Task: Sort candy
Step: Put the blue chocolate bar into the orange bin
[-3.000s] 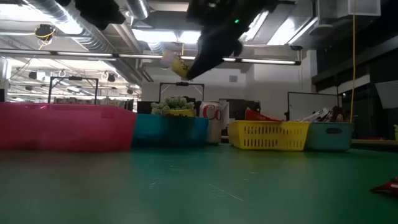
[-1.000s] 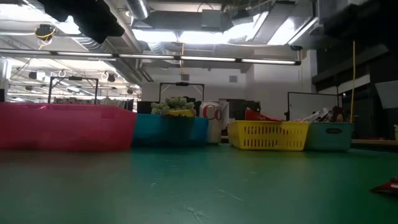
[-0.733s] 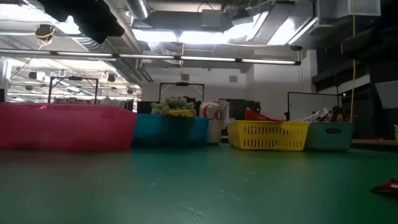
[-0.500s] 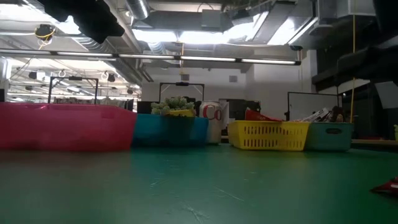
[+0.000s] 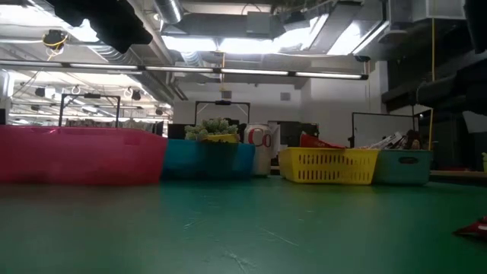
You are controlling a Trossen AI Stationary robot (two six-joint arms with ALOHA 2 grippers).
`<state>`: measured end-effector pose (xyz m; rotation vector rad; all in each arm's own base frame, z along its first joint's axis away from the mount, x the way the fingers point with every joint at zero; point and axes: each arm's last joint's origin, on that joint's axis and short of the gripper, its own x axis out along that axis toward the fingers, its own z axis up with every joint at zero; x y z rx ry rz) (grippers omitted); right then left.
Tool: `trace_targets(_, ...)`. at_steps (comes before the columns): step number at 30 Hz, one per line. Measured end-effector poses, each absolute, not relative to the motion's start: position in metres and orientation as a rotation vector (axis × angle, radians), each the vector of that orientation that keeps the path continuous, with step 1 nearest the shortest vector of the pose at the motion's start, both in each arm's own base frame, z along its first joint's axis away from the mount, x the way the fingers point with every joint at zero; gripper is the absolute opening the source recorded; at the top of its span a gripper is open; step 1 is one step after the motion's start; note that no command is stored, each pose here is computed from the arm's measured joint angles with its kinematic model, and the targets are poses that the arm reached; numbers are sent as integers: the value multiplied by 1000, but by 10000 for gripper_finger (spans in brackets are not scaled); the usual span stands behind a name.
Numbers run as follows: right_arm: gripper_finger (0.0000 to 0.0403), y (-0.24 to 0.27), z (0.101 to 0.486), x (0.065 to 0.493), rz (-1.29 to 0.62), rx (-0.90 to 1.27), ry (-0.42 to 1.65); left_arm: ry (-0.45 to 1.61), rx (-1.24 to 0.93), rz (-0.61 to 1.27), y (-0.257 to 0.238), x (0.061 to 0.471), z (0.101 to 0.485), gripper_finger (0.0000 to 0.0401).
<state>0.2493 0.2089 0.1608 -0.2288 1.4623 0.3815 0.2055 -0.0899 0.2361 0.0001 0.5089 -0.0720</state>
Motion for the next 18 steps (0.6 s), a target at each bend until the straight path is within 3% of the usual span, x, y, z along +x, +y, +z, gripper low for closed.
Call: trace_targets(18,204,206,145,244,436,-211,1452,507,3,-66,-90,206,236,160)
